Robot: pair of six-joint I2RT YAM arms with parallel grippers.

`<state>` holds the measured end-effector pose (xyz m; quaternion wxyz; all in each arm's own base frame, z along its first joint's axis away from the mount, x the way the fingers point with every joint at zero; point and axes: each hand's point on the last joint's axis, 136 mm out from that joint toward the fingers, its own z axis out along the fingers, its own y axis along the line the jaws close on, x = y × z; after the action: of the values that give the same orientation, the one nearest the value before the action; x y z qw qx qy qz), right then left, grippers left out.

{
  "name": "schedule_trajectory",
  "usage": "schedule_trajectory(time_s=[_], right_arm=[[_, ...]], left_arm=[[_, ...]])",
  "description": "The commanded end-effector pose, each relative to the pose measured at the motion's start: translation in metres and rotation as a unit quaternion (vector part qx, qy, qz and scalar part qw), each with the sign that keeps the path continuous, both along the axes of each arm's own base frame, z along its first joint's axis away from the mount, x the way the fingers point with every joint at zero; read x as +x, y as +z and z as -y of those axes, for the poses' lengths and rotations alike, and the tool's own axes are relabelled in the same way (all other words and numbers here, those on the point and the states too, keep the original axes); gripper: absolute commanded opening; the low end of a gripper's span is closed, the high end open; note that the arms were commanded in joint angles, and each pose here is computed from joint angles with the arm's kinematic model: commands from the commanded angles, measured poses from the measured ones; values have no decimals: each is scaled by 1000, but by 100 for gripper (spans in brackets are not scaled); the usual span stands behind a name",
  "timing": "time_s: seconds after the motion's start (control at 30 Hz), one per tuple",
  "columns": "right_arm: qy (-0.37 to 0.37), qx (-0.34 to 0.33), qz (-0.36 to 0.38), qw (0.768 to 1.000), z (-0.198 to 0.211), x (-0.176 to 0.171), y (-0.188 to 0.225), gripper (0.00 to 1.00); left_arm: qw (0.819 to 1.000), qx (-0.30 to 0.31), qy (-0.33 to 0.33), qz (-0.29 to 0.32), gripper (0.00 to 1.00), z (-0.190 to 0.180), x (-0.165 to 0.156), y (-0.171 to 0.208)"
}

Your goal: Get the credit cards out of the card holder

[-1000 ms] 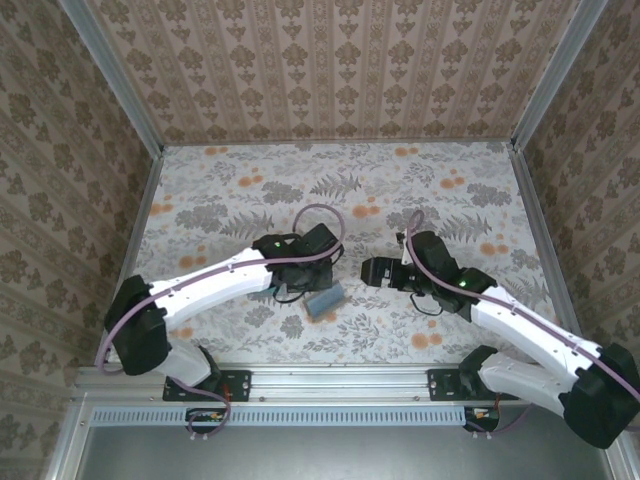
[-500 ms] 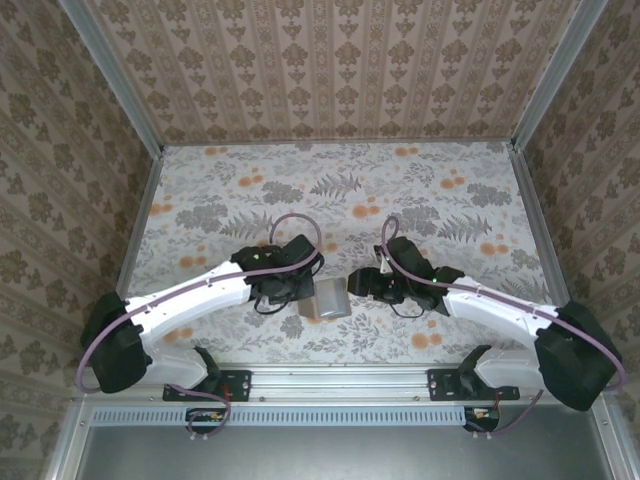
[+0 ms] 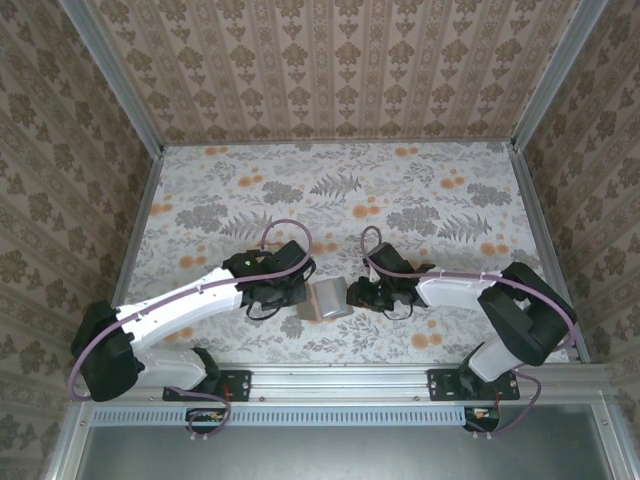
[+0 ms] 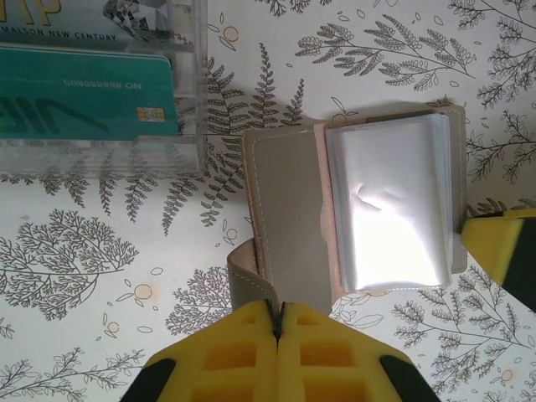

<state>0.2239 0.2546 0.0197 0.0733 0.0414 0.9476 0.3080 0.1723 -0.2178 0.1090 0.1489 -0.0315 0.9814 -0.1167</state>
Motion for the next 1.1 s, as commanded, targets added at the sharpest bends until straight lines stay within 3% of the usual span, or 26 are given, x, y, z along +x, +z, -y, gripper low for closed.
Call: schedule_trajectory(time_s=[0.0,0.2,0.37,0.77,1.07], right_arm=[[22,29,8,999,-16,8,7,34],[33,53,6,998,-26,10,7,27],[32,62,14,997,-24,12,16,0],[23,45,111,992,16,5,103,0],[25,55,95,994,13,-1,111,0]], left_arm=[[1000,13,5,-8,0,-5,-1,-4],[1000,14,4,-8,0,-5,-1,-6],[1000,13,0,-9,0,-4,-1,-8],[999,-4,-29,-27,0,19,1,-30],[997,11,-57,-49,0,35,1,-55]])
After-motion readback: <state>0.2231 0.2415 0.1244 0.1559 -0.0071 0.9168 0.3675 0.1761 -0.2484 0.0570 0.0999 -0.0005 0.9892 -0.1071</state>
